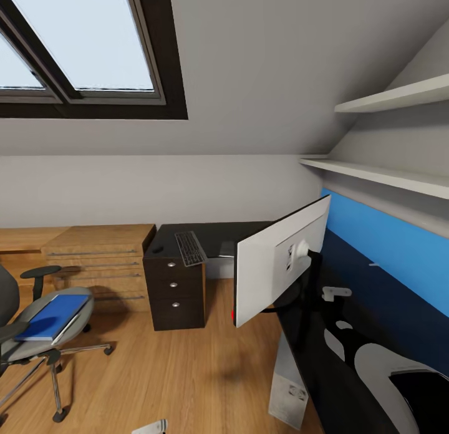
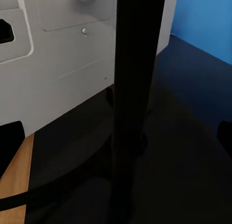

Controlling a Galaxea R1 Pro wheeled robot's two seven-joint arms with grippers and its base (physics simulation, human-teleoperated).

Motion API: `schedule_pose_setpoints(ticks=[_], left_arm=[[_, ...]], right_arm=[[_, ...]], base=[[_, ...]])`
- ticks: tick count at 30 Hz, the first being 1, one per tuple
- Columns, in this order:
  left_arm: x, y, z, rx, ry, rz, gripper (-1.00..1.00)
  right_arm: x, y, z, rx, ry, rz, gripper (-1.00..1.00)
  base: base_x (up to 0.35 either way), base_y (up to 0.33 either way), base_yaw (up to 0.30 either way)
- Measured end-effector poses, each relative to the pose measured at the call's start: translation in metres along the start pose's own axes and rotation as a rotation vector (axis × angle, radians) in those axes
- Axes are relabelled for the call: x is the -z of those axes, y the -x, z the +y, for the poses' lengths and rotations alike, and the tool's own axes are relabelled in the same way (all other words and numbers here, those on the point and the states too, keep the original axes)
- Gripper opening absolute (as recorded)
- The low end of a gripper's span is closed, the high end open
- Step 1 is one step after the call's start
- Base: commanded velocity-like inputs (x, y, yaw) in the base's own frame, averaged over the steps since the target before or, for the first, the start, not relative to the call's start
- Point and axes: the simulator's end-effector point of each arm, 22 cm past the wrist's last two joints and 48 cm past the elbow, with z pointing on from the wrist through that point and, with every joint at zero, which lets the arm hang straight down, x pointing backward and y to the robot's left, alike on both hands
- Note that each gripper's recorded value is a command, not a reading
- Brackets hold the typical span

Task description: In the bedroom, organize the workspace by keeping the computer under the desk, ensuring the monitor is on the desk, placing the keyboard on the desk next to the monitor, placing the mouse on the desk next to the keyboard, moving the folder from the swivel chair onto the desk next to the mouse, stacking the notebook on top of the folder with the pen on top of the notebook, and positioning the swivel chair next to the desk.

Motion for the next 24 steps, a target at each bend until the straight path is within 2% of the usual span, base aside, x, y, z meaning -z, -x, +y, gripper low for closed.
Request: schedule_pose_setpoints(ticks=[24], left_arm=[[-0.021,-0.014,-0.001,0.014,0.002,-0.003,1.0]], right_arm=[[-0.007,-0.027,-0.001,0.0,-0.008,0.006,1.0]], base=[[0.001,0.0,0.0]])
